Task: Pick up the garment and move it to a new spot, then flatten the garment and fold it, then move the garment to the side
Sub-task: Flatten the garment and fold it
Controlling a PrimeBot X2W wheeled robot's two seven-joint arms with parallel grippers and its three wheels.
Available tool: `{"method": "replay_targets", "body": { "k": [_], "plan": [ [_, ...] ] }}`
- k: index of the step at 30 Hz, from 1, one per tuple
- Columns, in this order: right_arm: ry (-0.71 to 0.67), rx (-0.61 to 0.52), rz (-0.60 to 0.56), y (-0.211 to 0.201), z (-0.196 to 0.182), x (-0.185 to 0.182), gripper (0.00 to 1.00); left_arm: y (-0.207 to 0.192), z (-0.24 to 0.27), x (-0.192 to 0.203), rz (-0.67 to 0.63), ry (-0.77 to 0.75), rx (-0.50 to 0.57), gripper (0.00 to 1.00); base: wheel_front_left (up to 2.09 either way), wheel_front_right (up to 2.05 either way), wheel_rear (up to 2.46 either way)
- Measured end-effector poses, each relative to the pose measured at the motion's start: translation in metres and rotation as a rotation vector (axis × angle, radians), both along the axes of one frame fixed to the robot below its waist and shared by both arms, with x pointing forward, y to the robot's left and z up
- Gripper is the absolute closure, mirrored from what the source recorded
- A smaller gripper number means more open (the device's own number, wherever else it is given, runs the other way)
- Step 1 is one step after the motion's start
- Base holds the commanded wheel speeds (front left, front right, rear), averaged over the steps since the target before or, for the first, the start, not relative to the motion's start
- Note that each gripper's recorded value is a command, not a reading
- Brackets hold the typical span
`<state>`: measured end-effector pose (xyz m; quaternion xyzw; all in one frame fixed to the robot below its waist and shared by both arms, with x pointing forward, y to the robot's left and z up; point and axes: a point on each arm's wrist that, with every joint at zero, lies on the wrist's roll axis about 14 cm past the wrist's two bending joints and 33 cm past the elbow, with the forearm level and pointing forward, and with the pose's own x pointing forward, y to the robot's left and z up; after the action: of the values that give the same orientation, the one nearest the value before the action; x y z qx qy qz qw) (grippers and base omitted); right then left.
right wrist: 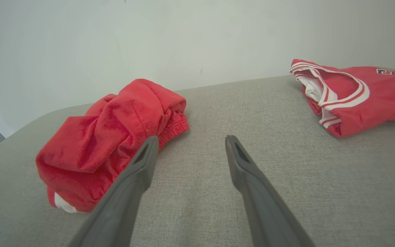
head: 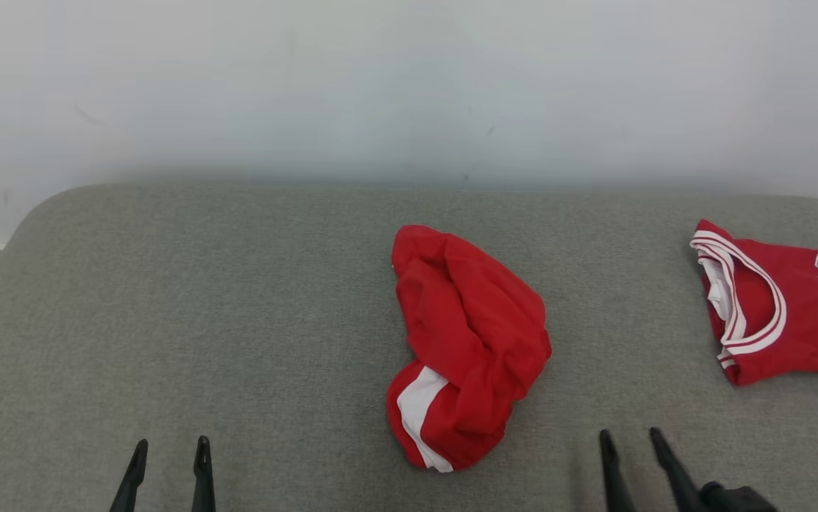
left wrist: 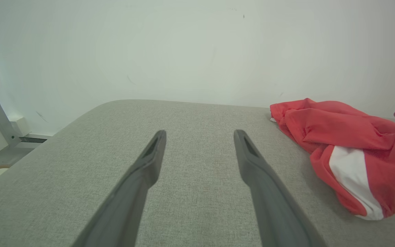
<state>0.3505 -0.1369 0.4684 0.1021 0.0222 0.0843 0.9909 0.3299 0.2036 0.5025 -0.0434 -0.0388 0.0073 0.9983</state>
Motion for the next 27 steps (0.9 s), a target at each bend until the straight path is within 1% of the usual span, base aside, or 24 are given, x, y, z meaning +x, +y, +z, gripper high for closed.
{"method": "replay_targets", "body": {
  "k": [5,12,16,21,22,23,24,25,27],
  "plan": [
    [0.079,0.003,0.117,0.038,-0.024,-0.004,0.00,-0.001,0.002,-0.003,0.001,-0.006,-0.005,0.00,0.00,0.00,0.00],
    [0.152,-0.010,0.284,0.090,-0.043,0.002,0.00,0.005,0.001,-0.010,0.028,-0.003,-0.013,0.00,0.00,0.00,0.00],
    [0.196,-0.030,0.347,0.109,-0.055,0.008,0.00,0.010,-0.001,-0.011,0.044,0.003,-0.016,0.00,0.00,0.00,0.00],
    [0.255,-0.087,0.393,0.118,-0.072,0.016,0.00,0.015,0.000,-0.012,0.063,0.001,-0.024,0.00,0.00,0.00,0.00],
    [0.261,-0.095,0.401,0.121,-0.074,0.019,0.04,0.016,-0.001,-0.013,0.068,0.003,-0.025,0.00,0.00,0.00,0.00],
    [0.269,-0.100,0.408,0.123,-0.076,0.020,0.44,0.018,-0.002,-0.015,0.076,0.008,-0.025,0.00,0.00,0.00,0.00],
    [0.280,-0.111,0.416,0.124,-0.079,0.021,0.93,0.020,-0.003,-0.016,0.084,0.010,-0.026,0.00,0.00,0.00,0.00],
    [0.290,-0.119,0.420,0.125,-0.082,0.021,1.00,0.022,-0.003,-0.017,0.090,0.012,-0.030,0.00,0.00,0.00,0.00],
    [0.294,-0.120,0.421,0.126,-0.083,0.024,1.00,0.024,-0.005,-0.018,0.099,0.017,-0.032,0.00,0.00,0.00,0.00]
  ]
}}
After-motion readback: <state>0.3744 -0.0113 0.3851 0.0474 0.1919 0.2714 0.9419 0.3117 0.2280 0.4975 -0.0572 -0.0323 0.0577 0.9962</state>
